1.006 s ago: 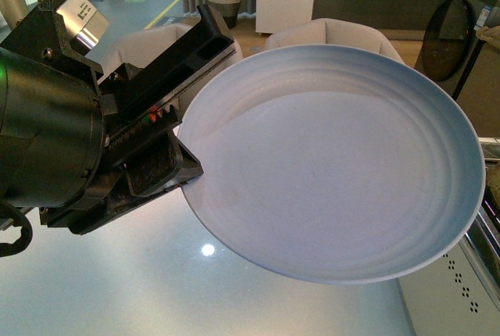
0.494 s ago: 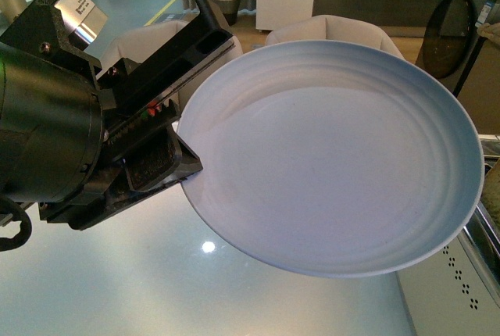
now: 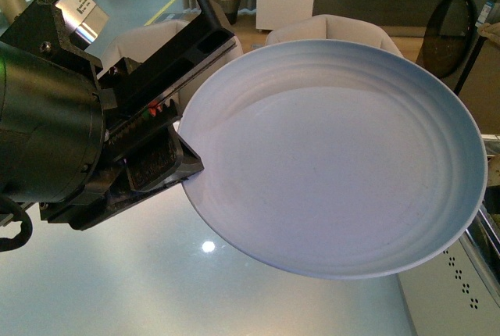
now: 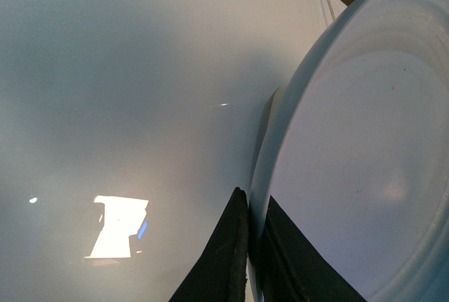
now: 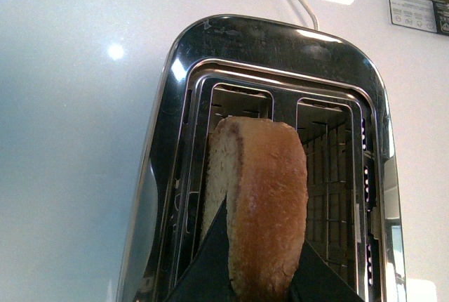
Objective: Left arm holds plate, right arm toasts bread
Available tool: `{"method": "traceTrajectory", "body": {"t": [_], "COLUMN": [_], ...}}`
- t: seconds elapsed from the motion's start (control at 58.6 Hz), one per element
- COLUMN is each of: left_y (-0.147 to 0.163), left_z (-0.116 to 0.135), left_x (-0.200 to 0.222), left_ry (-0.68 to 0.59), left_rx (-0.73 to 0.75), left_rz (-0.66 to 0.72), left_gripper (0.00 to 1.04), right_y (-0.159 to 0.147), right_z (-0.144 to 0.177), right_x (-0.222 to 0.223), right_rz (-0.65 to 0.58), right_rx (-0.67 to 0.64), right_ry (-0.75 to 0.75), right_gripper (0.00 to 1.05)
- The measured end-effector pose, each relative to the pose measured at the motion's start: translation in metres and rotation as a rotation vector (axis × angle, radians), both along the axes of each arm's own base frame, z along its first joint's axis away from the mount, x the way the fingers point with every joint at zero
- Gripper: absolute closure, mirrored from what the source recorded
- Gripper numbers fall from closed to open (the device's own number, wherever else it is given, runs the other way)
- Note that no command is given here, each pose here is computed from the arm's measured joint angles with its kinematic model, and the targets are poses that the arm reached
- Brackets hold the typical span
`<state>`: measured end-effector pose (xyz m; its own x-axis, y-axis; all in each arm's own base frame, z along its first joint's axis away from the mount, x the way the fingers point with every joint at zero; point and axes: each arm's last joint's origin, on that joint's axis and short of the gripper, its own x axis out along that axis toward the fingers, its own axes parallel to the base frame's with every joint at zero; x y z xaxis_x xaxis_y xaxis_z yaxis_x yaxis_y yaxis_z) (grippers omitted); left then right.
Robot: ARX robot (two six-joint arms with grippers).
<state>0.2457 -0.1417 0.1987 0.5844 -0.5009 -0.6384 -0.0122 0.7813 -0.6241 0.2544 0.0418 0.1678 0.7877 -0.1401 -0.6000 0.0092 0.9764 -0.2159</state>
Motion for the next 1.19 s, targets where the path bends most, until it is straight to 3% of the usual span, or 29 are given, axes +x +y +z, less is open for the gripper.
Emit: {"method": "traceTrajectory", "body": {"t": [0.324, 0.597, 0.921, 1.108, 1.159, 1.194], "left_y": [0.0, 0.0, 0.0, 0.0, 0.0, 0.0], "left_z": [0.0, 0.0, 0.0, 0.0, 0.0, 0.0], "left_x": [0.0, 0.0, 0.0, 0.0, 0.0, 0.0], "left_ry": [0.0, 0.0, 0.0, 0.0, 0.0, 0.0], "left_rx": [0.0, 0.0, 0.0, 0.0, 0.0, 0.0], "left_rz": [0.0, 0.0, 0.0, 0.0, 0.0, 0.001], "left_gripper": [1.01, 1.01, 1.01, 1.01, 1.01, 1.01], "right_y": [-0.001, -0.014, -0.019, -0.019, -0.02, -0.021], "right_z": [-0.01, 0.009, 0.057, 0.059, 0.055, 0.051], "right_x": [-0.009, -0.026, -0.074, -0.077, -0.077, -0.078], "right_rz": [0.016, -0.031, -0.118, -0.118, -0.09, -0.003], "right_rx": [0.014, 0.027, 0.028, 0.029, 0.065, 0.133], "right_ry": [0.017, -0.094, -0.347, -0.359, -0.398, -0.484], "right_gripper": [0.46, 0.07, 0.09, 0.09, 0.13, 0.19]}}
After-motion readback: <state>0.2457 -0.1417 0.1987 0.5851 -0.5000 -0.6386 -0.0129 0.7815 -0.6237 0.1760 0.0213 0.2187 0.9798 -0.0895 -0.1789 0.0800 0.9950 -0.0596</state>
